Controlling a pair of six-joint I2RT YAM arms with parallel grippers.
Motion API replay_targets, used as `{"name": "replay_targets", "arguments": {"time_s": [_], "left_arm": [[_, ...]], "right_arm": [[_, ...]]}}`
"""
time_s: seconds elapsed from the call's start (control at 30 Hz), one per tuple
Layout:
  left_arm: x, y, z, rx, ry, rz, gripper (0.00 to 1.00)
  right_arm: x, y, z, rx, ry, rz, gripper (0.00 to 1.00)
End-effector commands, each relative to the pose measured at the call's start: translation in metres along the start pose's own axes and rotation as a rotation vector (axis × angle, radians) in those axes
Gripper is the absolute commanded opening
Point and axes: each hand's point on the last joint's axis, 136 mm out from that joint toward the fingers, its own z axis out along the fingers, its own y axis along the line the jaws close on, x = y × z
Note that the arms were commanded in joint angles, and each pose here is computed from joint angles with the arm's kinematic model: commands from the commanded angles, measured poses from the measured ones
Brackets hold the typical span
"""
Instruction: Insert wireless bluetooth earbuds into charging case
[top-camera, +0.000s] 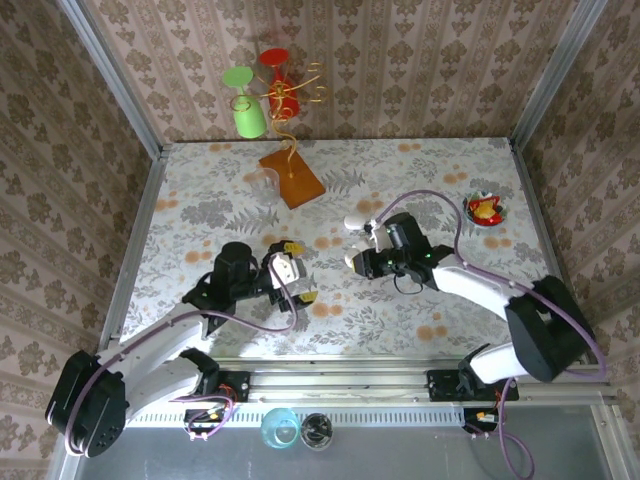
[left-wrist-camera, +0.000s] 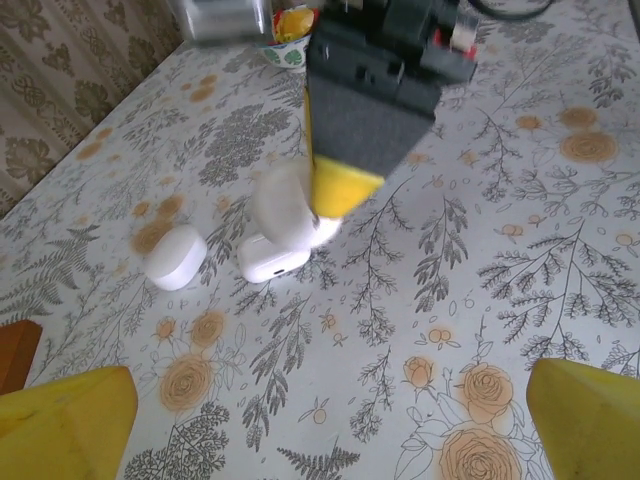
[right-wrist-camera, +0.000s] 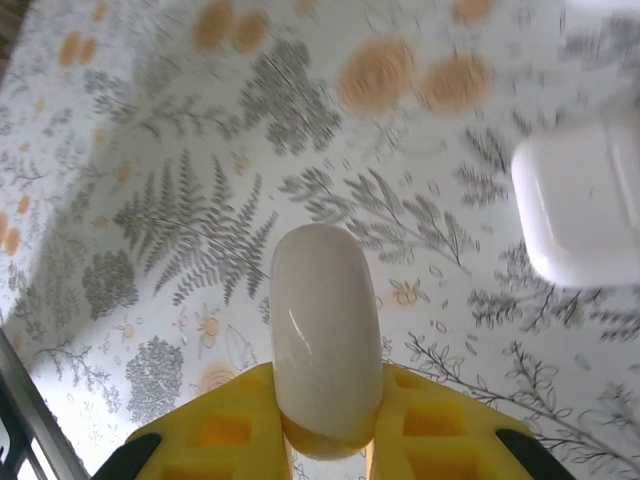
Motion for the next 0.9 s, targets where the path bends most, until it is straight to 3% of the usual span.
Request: {"name": "replay_targets", "arguments": {"time_s": [0.0,0.23,0.33,0.63,0.87], "left_arm": [[0.014,-0.003,0.002,0.01,0.039,-0.007,1.0],[0.024,0.005,0.007,-0.005,0.098,-0.031,1.0],[0.027,0.008,0.007,-0.009,0.124,-0.03,1.0],[0.029,0.03,0.0,-0.113,0.123,-0.092,1.0],[0.044,0.082,-0.027,-0.384,0.117,-0.166,1.0]], "right_arm": [[-0.003,0.01,0.018,-0.065,0.031,0.132,0.16],[0.018,0.01,0.054,-0.082,0.114,0.167,0.18],[0.022,0.007,0.062,-0.075,0.119,0.186,0.24],[0.004,0.0,0.045,0.003,0.043,0.13,0.58],[-0.037,-0.01,-0.01,0.149,-0.159,-0.03,0.83]]}}
